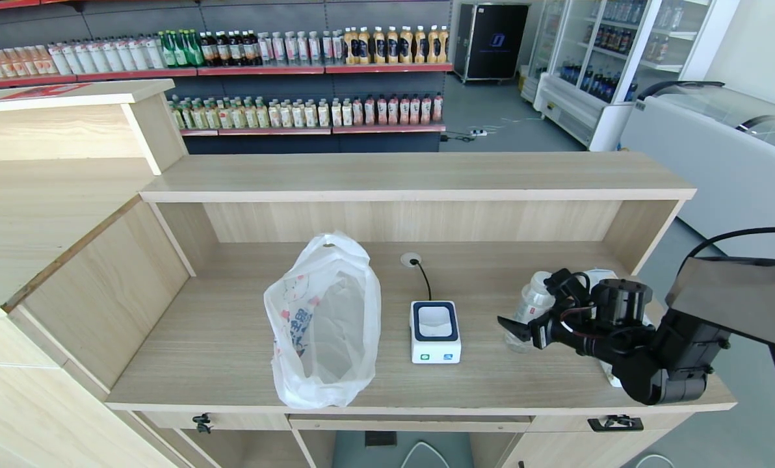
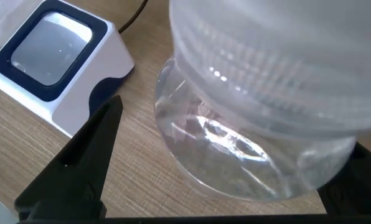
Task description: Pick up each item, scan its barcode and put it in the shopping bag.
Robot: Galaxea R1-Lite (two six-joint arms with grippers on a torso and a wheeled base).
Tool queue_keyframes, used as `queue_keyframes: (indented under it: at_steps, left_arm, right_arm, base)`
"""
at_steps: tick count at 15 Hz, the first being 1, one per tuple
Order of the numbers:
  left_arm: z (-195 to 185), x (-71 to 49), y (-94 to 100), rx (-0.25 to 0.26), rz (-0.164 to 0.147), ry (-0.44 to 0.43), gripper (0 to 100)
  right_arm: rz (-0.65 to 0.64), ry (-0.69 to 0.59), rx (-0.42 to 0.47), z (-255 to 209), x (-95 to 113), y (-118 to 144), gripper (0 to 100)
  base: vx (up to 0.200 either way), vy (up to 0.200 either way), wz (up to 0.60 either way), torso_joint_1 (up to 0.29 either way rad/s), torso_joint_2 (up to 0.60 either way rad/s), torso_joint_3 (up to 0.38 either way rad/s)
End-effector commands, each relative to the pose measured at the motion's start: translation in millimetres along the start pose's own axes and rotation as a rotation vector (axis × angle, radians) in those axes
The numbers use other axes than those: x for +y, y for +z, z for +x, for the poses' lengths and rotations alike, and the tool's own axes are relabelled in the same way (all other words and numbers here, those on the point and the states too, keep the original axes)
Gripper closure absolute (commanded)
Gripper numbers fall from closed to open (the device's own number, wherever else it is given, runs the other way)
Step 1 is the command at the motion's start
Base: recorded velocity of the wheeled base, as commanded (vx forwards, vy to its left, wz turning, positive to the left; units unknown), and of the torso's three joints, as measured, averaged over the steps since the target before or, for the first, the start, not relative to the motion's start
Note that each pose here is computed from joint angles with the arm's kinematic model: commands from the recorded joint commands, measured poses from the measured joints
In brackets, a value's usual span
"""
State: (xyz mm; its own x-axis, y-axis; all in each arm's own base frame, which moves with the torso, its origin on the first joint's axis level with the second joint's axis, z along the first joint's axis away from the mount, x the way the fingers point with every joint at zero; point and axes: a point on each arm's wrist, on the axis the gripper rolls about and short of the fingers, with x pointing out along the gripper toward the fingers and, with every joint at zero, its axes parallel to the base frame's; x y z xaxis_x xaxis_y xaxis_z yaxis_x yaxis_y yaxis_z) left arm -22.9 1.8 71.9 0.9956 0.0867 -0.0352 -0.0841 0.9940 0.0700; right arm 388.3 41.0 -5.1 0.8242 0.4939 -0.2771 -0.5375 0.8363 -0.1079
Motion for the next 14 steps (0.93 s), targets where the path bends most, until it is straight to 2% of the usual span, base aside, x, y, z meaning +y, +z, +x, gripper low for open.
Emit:
queue_keyframes:
  at_steps: [1, 7, 8, 14]
  left_arm:
    - [0.0, 0.0, -0.1, 0.000, 0.000, 0.001, 0]
    - [0.0, 0.0, -0.1, 0.000, 0.000, 0.001, 0]
    - [0.0, 0.0, -0.1, 0.000, 0.000, 0.001, 0]
    - [0.0, 0.0, -0.1, 0.000, -0.001, 0.001, 0]
  right_arm:
    - [-0.005, 0.003, -0.009, 6.0, -0.4, -0.8, 0]
    - [0.000, 0.027, -0.013, 15.9, 4.3, -4.1, 0]
    - [-0.002, 0.037, -0.020, 15.7, 3.8, -3.1, 100]
    - [0.045, 0.003, -0.044, 4.5, -8.9, 7.7, 100]
  base:
    - [0.000, 0.000, 0.00, 0.000, 0.00, 0.000]
    - [0.000, 0.000, 0.00, 0.000, 0.00, 0.000]
    - [0.000, 0.000, 0.00, 0.000, 0.00, 0.000]
    - [0.000, 0.000, 0.00, 0.000, 0.00, 0.000]
